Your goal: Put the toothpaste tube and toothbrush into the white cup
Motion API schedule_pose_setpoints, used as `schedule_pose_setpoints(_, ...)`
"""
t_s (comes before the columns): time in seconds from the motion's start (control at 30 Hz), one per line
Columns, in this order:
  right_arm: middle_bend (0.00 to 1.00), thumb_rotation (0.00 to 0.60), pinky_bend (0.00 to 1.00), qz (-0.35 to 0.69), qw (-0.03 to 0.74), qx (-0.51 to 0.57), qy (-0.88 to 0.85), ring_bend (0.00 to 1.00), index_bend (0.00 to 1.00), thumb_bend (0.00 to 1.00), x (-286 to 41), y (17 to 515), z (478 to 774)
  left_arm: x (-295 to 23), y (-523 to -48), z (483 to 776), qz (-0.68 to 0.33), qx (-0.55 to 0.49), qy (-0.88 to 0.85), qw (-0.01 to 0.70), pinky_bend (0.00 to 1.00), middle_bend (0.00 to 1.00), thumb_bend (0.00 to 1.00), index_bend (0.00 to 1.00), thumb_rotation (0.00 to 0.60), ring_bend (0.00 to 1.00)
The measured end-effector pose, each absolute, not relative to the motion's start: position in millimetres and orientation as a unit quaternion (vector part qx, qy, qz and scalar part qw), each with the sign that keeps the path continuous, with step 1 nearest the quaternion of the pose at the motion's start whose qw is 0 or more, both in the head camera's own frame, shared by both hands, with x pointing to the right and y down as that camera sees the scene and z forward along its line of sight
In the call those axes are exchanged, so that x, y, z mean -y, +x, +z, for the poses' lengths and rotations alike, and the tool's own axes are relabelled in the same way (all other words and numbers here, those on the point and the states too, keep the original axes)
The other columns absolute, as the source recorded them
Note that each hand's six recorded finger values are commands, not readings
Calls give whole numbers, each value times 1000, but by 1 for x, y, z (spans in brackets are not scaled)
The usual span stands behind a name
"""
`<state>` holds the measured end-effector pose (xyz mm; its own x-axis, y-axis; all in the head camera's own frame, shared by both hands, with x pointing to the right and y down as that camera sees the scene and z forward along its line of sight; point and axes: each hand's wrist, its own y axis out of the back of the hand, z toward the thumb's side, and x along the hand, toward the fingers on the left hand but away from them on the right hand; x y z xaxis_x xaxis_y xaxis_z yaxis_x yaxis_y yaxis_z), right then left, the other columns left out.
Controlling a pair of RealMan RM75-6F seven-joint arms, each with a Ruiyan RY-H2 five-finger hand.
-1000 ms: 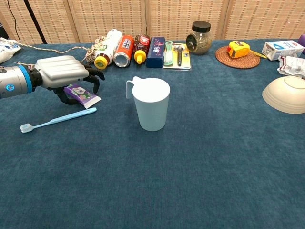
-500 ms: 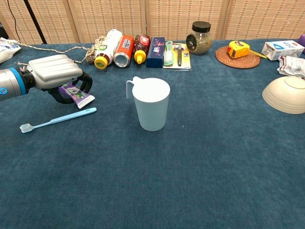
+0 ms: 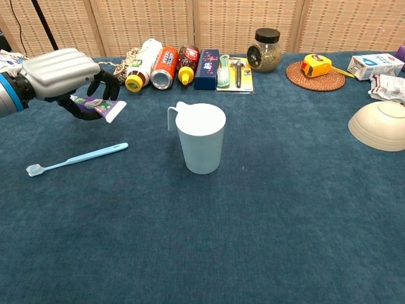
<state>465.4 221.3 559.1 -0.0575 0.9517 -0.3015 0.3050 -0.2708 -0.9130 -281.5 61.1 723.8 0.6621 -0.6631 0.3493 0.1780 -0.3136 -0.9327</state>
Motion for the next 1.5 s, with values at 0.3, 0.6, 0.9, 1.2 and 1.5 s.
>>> schedule_pose_setpoints(0.3, 0, 600, 29, 508, 315, 518, -613, 0, 0, 307, -222, 463, 556, -50, -274, 681, -308, -261, -748, 527, 716, 585, 541, 819, 600, 576)
schedule_pose_setpoints(0.6, 0, 600, 29, 510, 316, 514, -614, 0, 0, 306, -222, 460, 558, -48, -253, 606, -197, -373, -801, 425, 716, 585, 534, 819, 600, 576)
schedule_pose_setpoints(0.9, 0, 600, 29, 512, 314, 509, -617, 0, 0, 306, -223, 457, 561, -52, -230, 541, -95, -445, -853, 255, 716, 585, 534, 819, 600, 570)
schedule_pose_setpoints(1.2, 0, 600, 29, 516, 311, 509, -615, 0, 0, 306, -223, 460, 563, -67, -194, 578, -104, -430, -882, 163, 716, 585, 534, 814, 600, 561)
schedule_pose_setpoints(1.5, 0, 600, 29, 519, 308, 512, -611, 0, 0, 307, -223, 464, 564, -83, -159, 609, -102, -417, -898, 98, 716, 585, 534, 813, 600, 560)
